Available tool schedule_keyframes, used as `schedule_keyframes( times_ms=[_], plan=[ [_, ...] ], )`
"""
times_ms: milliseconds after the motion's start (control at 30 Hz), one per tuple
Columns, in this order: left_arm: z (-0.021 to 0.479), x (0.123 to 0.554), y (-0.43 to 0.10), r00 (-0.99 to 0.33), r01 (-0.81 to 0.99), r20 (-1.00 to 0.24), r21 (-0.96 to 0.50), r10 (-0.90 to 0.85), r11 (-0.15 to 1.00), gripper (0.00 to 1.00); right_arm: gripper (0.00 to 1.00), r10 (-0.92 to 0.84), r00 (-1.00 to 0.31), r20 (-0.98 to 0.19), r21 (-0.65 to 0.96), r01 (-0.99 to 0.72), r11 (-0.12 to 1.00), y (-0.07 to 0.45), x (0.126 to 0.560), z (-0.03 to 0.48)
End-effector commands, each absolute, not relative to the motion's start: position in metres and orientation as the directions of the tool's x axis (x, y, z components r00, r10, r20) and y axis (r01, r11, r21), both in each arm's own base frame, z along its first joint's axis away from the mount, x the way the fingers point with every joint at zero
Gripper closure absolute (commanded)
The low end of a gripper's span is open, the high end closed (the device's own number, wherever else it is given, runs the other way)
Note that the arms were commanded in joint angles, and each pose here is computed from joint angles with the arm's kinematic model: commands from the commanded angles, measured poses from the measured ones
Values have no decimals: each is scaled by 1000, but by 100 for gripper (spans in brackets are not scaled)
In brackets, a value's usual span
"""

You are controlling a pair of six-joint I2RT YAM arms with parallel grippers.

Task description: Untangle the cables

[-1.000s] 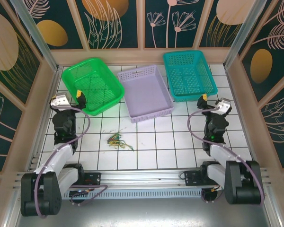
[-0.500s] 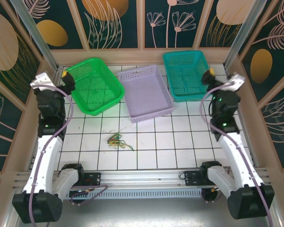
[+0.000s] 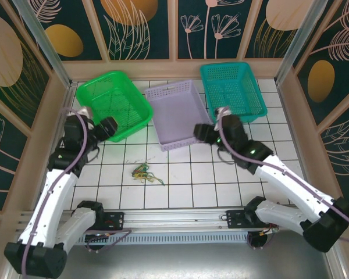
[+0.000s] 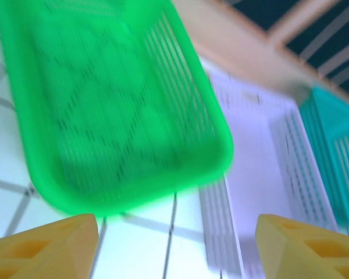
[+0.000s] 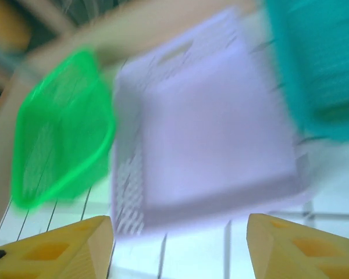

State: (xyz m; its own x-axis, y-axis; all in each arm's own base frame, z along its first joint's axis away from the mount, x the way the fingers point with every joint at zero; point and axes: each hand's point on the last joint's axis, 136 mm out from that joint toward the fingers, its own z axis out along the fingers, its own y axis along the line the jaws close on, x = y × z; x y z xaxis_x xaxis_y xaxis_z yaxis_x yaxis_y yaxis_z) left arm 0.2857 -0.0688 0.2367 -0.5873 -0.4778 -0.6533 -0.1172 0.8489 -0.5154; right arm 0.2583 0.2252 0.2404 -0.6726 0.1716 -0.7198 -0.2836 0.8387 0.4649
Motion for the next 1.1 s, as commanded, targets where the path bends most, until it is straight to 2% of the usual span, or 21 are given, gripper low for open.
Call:
schedule_keyframes(
  times_ms=[0, 100, 233, 400, 533, 567, 867, 967, 1067],
  plan=[
    [156, 221, -93, -817, -126, -477, -401, -324, 907, 27, 34, 52, -746, -664, 429, -323, 843, 245, 222, 203],
    [126, 205, -117, -876, -76, -424, -348, -229, 934, 23, 30, -11, -780, -625, 458, -378, 805, 265, 202, 186],
    [101, 205, -145, -930, -21, -353, -228, -103, 973, 20, 27, -42, -807, -589, 468, -382, 797, 272, 191, 167],
    [95, 211, -148, -934, 11, -356, -136, -38, 991, 17, 25, -41, -809, -587, 470, -381, 796, 271, 188, 167],
    [78, 202, -155, -958, 104, -279, -117, 68, 988, 2, 23, -31, -814, -581, 467, -363, 806, 266, 187, 163],
    [73, 202, -156, -960, 122, -263, -107, 90, 987, 2, 23, -27, -815, -578, 468, -358, 808, 264, 187, 162],
    [46, 218, -164, -963, 168, -218, -32, 157, 985, 16, 23, -15, -824, -567, 470, -339, 815, 264, 188, 156],
    [35, 220, -166, -967, 166, -198, -25, 158, 986, 29, 24, -17, -827, -562, 467, -334, 819, 265, 188, 153],
    [27, 222, -168, -969, 165, -189, -21, 158, 986, 36, 25, -19, -831, -557, 466, -332, 820, 266, 189, 151]
  ],
)
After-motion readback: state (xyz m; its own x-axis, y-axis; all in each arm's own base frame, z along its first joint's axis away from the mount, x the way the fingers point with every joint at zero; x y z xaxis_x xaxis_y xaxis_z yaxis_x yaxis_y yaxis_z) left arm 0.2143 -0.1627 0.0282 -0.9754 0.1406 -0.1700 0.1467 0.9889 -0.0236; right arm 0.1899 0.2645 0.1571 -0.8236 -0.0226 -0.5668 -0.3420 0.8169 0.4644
